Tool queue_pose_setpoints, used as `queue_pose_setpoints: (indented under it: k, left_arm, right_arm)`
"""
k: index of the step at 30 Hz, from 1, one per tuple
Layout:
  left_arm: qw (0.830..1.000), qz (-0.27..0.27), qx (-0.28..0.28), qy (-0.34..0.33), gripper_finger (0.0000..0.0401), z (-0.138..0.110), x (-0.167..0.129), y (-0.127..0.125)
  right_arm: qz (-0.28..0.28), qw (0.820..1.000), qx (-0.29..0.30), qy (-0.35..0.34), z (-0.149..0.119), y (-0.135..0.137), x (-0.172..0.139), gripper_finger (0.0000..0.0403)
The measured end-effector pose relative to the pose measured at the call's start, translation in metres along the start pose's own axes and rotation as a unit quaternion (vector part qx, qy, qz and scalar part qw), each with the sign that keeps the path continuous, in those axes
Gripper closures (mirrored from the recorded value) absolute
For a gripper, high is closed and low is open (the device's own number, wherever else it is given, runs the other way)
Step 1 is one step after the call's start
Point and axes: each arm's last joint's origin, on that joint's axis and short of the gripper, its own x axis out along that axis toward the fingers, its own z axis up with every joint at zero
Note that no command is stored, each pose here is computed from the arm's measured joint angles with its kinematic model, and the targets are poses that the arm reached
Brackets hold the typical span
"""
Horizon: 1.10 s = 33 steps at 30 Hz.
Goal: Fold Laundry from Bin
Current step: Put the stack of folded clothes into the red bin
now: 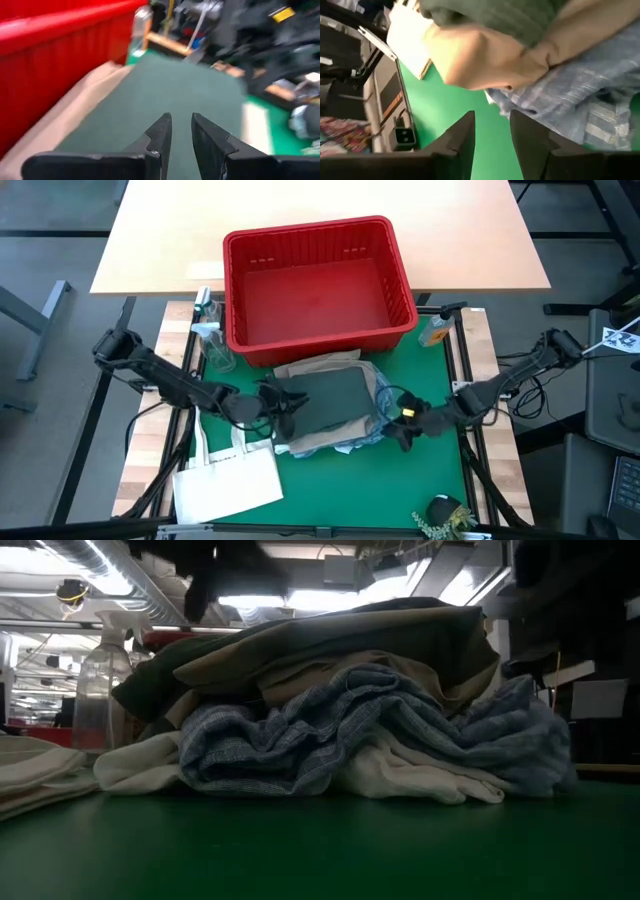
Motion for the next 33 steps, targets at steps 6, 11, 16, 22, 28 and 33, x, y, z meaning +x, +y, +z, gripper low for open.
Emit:
queue_pose_setpoints:
  k: [6,11,16,22,28,33]
  left_arm:
    - [0.994,0.077,0.012,0.072,0.0331,-0.012,0.008,0.025]
    - [0.988,0.088,0.029,0.127,0.0331,-0.017,0.011,0.037]
    - [0.984,0.077,0.031,0.155,0.0331,-0.021,0.013,0.038]
    - [0.975,0.061,0.021,0.210,0.0331,-0.047,0.024,0.033]
    - [0.973,0.015,-0.007,0.230,0.0331,-0.074,0.036,0.018]
    - [0.974,-0.038,-0.049,0.220,0.0331,-0.082,0.036,0.001]
  right_arm:
    - [-0.024,0.998,-0.035,-0.044,-0.018,0.008,0.011,0.0278]
    - [-0.039,0.997,-0.045,-0.043,-0.029,0.009,0.042,0.0278]
    - [-0.084,0.994,-0.068,-0.032,-0.041,-0.003,0.072,0.0278]
    - [-0.160,0.984,-0.063,-0.054,-0.039,-0.021,0.086,0.0278]
    - [-0.245,0.964,-0.075,-0.075,-0.028,-0.039,0.084,0.0278]
    - [-0.297,0.949,-0.082,-0.060,-0.020,-0.051,0.079,0.0278]
